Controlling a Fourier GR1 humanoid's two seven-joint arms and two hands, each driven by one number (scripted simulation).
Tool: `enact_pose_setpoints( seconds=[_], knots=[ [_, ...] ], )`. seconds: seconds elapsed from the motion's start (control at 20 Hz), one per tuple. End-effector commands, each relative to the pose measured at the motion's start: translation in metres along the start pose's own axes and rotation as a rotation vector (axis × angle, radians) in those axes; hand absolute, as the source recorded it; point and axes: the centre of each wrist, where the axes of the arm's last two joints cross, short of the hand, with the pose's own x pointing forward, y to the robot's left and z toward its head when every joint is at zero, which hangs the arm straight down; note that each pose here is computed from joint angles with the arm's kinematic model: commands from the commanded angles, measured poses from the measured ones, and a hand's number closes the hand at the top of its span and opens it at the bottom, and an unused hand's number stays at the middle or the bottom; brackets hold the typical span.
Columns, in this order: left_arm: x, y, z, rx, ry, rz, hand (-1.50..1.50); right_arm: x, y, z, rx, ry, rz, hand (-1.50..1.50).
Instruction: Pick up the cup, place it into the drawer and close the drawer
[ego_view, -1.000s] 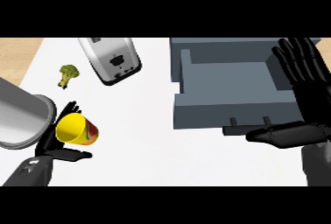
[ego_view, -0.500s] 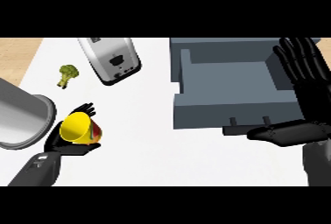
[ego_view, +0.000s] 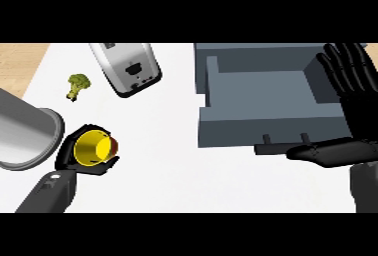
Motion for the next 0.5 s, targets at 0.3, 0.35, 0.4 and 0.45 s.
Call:
enact_pose_setpoints(
  seconds=[0.3, 0.35, 0.4, 0.45],
  knots=[
    [-0.012, -0.066, -0.016, 0.322, -0.265, 0.077, 1.50, -0.009, 0.005, -0.001, -0.015, 0.000, 0.005, -1.50],
    [0.002, -0.052, -0.036, 0.281, -0.307, 0.124, 1.50, -0.008, 0.002, 0.002, -0.012, 0.025, -0.005, -1.50],
    [0.001, -0.047, -0.031, 0.240, -0.303, 0.143, 1.50, -0.001, 0.006, 0.005, -0.005, 0.024, 0.003, -1.50],
    [0.002, -0.067, -0.042, 0.208, -0.308, 0.174, 1.50, -0.001, -0.006, 0.002, -0.019, 0.009, 0.010, -1.50]
  ],
)
